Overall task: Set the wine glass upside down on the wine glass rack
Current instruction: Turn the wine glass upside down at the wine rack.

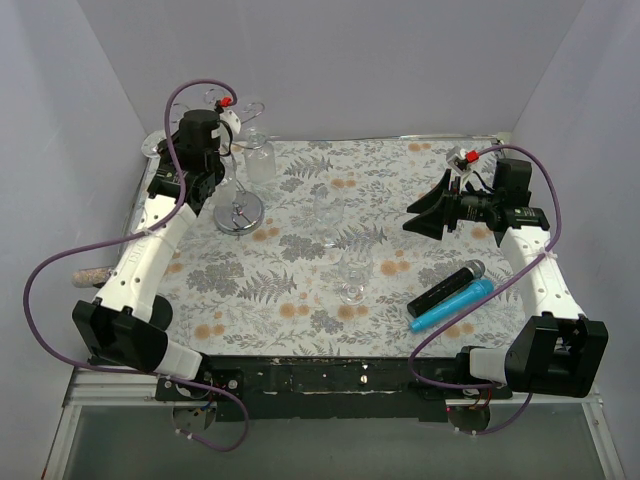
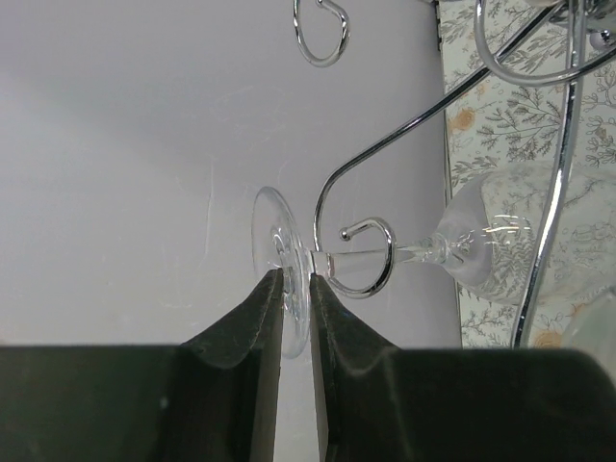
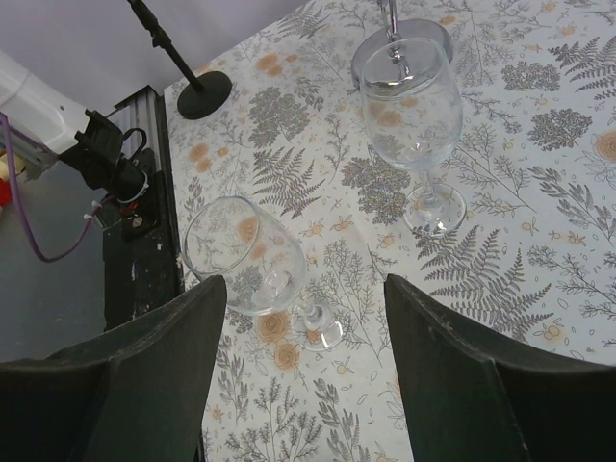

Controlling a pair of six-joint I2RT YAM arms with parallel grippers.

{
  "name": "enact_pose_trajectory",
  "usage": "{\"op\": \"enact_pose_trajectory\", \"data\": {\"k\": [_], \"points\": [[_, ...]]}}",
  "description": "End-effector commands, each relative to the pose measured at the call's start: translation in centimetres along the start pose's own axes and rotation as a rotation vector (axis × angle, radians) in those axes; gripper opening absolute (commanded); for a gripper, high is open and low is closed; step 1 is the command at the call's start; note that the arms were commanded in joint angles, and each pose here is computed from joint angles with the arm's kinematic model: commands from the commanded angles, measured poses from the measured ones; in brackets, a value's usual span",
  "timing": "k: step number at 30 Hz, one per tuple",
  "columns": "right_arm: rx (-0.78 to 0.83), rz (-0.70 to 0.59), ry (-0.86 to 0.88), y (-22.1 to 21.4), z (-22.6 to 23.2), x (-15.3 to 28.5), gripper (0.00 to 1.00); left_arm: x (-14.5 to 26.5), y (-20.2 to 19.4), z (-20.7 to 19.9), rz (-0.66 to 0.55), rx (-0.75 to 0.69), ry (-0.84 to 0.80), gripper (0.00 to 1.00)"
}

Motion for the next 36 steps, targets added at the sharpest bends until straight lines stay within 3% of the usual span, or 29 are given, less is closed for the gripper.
{"op": "enact_pose_trajectory", "data": {"k": [1, 16, 36], "points": [[0.034, -0.018, 0.01, 0.6, 0.5, 0.3, 0.74, 1.0, -0.2, 1.8, -0.023, 0.067, 0.045, 0.0], [0.027, -0.018, 0.006, 0.4, 0.2, 0.3, 0.74, 2.3, -1.6, 0.9, -0.075, 0.073, -0.043, 0.01], [0.026, -0.017, -0.005, 0.3, -0.1, 0.3, 0.74, 1.1, -0.5, -0.9, -0.069, 0.063, -0.073, 0.23]]}}
Point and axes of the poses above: each gripper's point midway between its finger pads, its own x axis back along the fingers, its own z axis along the line the jaws close on, y = z × x, the point moved 6 cm from there along x, back along the fingers, and after that the axes turned 1 degree about x, right-handed, at the moved point
